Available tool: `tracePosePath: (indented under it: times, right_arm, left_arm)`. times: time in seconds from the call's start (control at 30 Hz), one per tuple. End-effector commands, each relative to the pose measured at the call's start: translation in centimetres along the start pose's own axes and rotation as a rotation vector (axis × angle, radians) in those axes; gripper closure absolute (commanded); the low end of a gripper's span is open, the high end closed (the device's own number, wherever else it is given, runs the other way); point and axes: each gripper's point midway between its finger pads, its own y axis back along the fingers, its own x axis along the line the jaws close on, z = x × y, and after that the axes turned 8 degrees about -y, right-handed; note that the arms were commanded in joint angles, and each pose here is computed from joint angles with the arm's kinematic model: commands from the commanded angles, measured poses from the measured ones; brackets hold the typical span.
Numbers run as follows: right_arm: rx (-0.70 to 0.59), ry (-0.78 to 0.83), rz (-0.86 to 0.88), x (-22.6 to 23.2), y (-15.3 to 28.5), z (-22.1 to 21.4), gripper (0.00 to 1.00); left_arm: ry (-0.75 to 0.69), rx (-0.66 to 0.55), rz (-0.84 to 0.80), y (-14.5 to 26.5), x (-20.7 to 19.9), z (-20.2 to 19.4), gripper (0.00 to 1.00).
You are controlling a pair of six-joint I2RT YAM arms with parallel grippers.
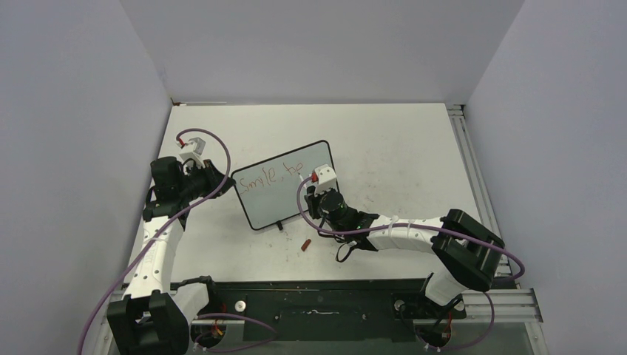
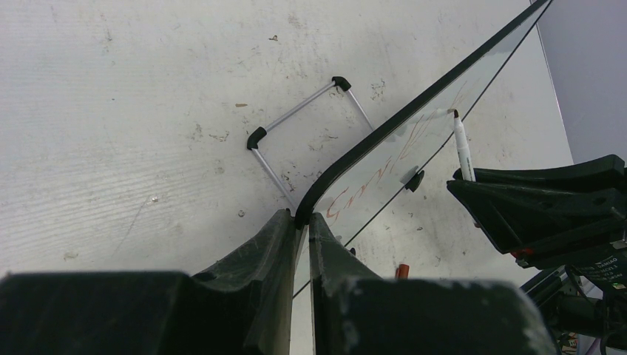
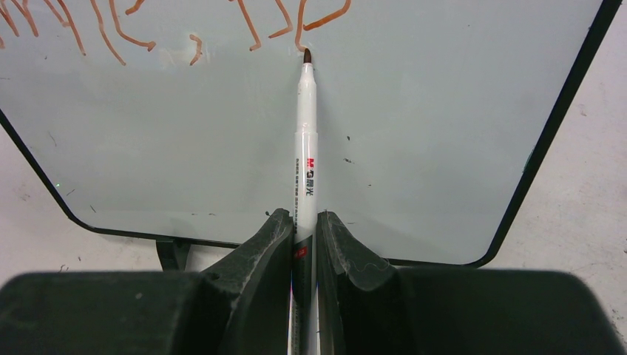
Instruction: Write a sentence on the whiteboard
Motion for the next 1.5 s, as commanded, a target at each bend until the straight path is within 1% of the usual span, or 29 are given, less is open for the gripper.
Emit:
tracePosePath:
  times: [0.0, 0.73, 1.0, 1.13, 1.33, 1.47]
  right_arm:
    - [-0.017, -0.017, -0.045, -0.9, 0.0, 0.3, 0.95]
    - [-0.041, -0.047, -0.121, -3.2, 0.3, 1.4, 0.95]
    - [-0.063, -0.042, -0.073, -2.4, 0.6, 2.5, 0.95]
    - [-0.100, -0.041, -0.033, -1.9, 1.9, 4.2, 0.95]
    - [-0.133, -0.046, -0.018, -2.1, 4.0, 5.9, 0.95]
    - [-0.117, -0.031, 0.031, -1.1, 4.7, 5.6, 0.95]
  left_arm:
    - [-0.014, 0.012, -0.029, 0.0, -0.8, 0.1, 0.91]
    - [-0.017, 0.013, -0.029, -0.1, -0.9, 0.1, 0.91]
    - [-0.016, 0.014, -0.028, -0.1, -0.9, 0.1, 0.91]
    - [-0.017, 0.013, -0.028, 0.0, -0.9, 0.1, 0.91]
    - [-0.020, 0.009, -0.030, 0.1, -1.0, 0.2, 0.91]
    - [-0.019, 0.010, -0.031, 0.0, -1.0, 0.1, 0.91]
